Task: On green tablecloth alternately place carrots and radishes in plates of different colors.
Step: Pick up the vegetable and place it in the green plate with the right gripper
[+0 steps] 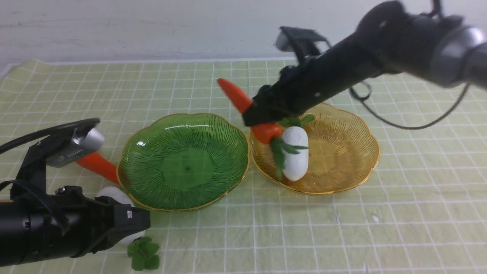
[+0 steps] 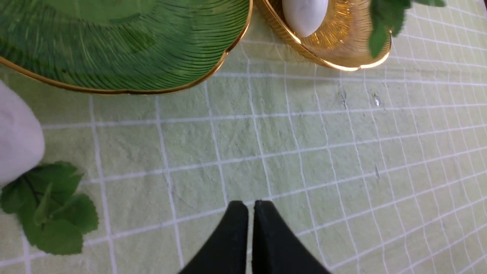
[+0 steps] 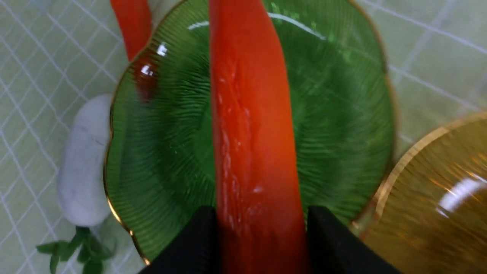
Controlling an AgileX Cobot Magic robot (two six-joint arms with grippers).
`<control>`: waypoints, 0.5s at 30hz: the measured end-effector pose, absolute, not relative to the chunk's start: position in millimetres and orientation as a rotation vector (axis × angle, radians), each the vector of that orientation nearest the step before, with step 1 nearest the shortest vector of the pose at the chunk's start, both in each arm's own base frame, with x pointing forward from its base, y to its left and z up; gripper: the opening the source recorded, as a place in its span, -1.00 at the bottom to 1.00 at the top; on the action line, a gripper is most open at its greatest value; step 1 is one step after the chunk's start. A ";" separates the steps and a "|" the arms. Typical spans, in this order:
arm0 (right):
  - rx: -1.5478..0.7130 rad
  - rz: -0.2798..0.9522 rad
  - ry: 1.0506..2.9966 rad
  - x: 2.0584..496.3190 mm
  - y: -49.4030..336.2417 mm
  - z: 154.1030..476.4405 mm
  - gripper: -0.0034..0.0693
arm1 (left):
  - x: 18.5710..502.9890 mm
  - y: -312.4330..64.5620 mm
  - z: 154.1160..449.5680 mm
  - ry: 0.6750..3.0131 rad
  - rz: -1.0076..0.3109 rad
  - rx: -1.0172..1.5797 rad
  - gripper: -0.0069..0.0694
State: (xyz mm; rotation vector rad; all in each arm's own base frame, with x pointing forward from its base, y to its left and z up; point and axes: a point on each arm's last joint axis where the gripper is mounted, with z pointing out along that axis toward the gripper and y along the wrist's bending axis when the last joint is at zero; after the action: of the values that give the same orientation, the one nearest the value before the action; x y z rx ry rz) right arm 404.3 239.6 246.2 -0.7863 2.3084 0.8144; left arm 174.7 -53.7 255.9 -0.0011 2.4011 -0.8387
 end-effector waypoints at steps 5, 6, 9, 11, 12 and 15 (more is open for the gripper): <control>-0.809 0.741 2.246 404.8 278.7 210.2 -0.12 | 174.7 -53.7 255.9 2.401 -0.839 -0.001 -0.77; -0.808 0.733 2.243 404.6 283.3 204.6 -0.10 | 174.6 -53.7 255.9 2.402 -0.840 0.000 -0.76; -0.785 0.699 2.226 406.1 292.5 192.3 0.13 | 174.1 -54.1 255.8 2.406 -0.845 0.003 -0.70; -0.782 0.694 2.222 406.2 293.6 191.6 0.30 | 173.9 -54.3 255.8 2.408 -0.848 0.006 -0.67; -0.785 0.697 2.217 406.6 294.2 193.5 0.45 | 173.6 -54.4 255.6 2.411 -0.849 0.009 -0.61; -0.827 0.718 2.199 410.7 293.2 206.2 0.62 | 171.4 -55.1 254.6 2.432 -0.856 0.032 -0.47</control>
State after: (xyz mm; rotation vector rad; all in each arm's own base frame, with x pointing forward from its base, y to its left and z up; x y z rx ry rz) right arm 410.7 293.2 206.2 -0.8266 2.1987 0.7178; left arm 171.4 -55.1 254.6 0.0318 2.4320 -0.8562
